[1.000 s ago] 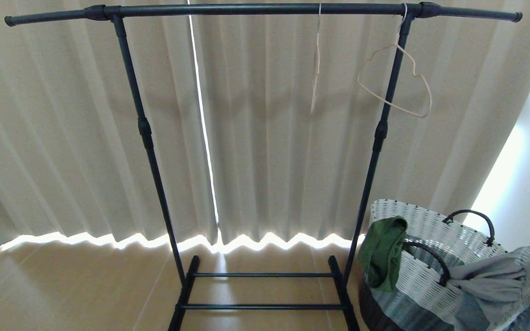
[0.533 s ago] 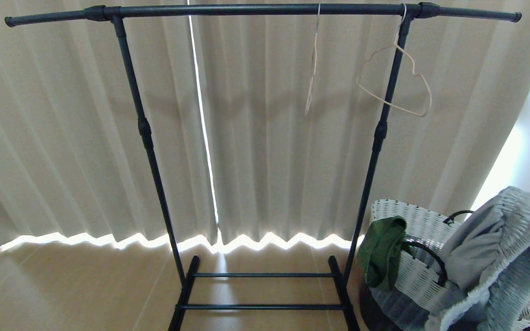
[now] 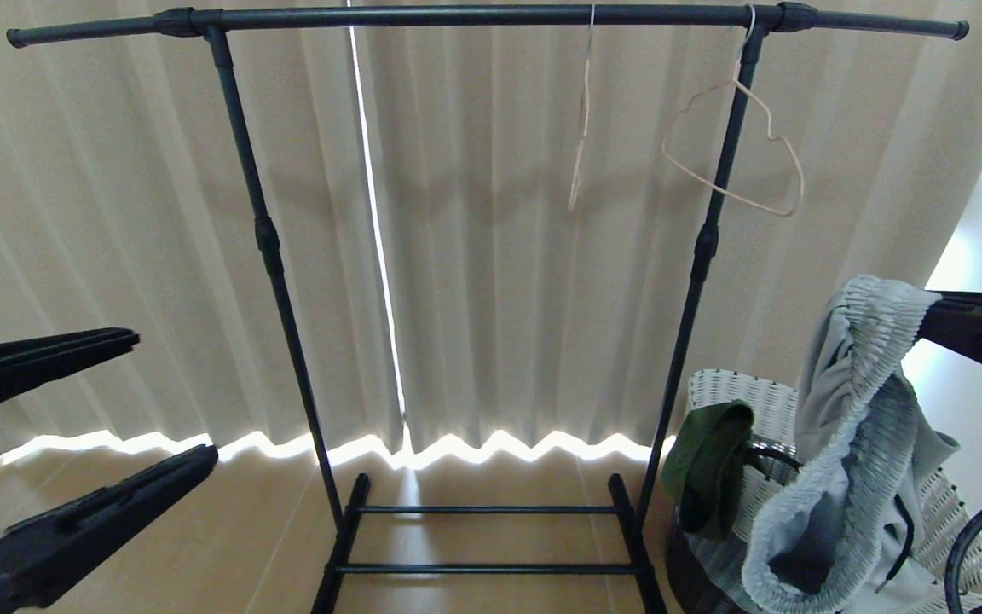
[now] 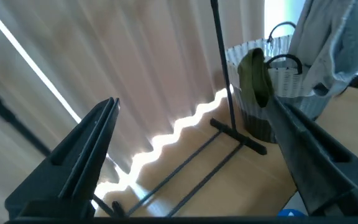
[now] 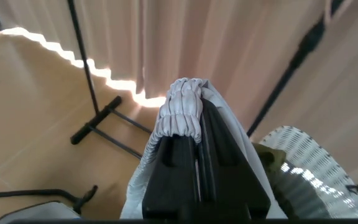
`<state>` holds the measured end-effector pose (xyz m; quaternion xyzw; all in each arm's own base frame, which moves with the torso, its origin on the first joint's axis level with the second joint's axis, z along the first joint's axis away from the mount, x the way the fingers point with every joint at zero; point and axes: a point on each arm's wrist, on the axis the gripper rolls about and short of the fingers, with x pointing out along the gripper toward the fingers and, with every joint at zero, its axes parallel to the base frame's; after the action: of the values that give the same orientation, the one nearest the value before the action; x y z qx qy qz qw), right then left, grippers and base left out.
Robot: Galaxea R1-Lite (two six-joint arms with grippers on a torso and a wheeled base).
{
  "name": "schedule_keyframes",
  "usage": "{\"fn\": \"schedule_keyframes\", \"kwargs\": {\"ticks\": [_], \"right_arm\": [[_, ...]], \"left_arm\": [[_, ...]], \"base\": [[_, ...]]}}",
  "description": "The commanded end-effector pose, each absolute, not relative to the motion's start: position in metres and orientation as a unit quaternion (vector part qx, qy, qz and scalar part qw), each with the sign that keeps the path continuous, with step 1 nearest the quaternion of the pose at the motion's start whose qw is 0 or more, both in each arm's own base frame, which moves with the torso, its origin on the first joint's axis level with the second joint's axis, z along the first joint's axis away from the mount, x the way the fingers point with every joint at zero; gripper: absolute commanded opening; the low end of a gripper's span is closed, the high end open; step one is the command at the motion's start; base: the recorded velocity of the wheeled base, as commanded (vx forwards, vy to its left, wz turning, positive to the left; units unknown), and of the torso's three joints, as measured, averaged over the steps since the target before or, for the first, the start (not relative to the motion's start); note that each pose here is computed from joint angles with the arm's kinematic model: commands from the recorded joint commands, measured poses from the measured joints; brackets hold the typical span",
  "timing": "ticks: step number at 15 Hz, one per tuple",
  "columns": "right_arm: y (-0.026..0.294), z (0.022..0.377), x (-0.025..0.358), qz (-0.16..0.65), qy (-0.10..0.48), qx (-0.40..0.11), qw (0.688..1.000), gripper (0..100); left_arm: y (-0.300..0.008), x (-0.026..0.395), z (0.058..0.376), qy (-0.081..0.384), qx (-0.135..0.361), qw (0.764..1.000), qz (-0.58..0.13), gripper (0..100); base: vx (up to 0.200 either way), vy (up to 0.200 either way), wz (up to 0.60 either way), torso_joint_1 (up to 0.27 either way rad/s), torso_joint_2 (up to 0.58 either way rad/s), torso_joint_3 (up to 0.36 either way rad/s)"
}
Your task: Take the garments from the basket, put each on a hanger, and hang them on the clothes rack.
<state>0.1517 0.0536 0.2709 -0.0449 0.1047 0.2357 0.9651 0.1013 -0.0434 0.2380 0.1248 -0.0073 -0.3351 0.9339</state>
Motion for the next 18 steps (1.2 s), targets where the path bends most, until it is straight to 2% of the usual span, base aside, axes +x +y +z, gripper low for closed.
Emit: {"fn": "schedule_keyframes", "kwargs": {"ticks": [1,4,5,7,10,11,12,13,18], "right_arm": [[0.059,0.274,0.155,0.247,0.102,-0.045,0.963,0],[0.067,0.278,0.159,0.264,0.101,-0.041,0.958,0],[0.067,0.28,0.158,0.264,0.098,-0.04,0.959,0],[0.068,0.281,0.159,0.266,0.096,-0.036,0.959,0],[0.076,0.287,0.154,0.289,0.086,-0.014,0.953,0],[0.076,0.287,0.155,0.289,0.087,-0.014,0.953,0],[0.076,0.29,0.155,0.29,0.072,-0.012,0.954,0],[0.077,0.291,0.155,0.29,0.066,-0.011,0.955,0],[0.076,0.297,0.153,0.292,0.05,0.02,0.955,0]], "left_arm": [[-0.084,0.136,0.24,0.05,0.105,0.927,-0.356,100],[-0.143,0.157,0.234,0.117,0.059,0.935,-0.328,100],[-0.166,0.16,0.232,0.129,0.053,0.932,-0.334,100],[-0.194,0.162,0.228,0.145,0.047,0.922,-0.355,100],[-0.26,0.161,0.209,0.197,0.009,0.901,-0.387,100],[-0.261,0.162,0.208,0.199,0.008,0.9,-0.387,100],[-0.288,0.159,0.193,0.226,-0.004,0.893,-0.388,100],[-0.299,0.158,0.185,0.238,-0.009,0.89,-0.39,100],[-0.329,0.157,0.167,0.263,-0.023,0.883,-0.389,100]], "base": [[0.0,0.0,0.0,0.0,0.0,0.0],[0.0,0.0,0.0,0.0,0.0,0.0],[0.0,0.0,0.0,0.0,0.0,0.0],[0.0,0.0,0.0,0.0,0.0,0.0],[0.0,0.0,0.0,0.0,0.0,0.0],[0.0,0.0,0.0,0.0,0.0,0.0],[0.0,0.0,0.0,0.0,0.0,0.0],[0.0,0.0,0.0,0.0,0.0,0.0],[0.0,0.0,0.0,0.0,0.0,0.0]]}}
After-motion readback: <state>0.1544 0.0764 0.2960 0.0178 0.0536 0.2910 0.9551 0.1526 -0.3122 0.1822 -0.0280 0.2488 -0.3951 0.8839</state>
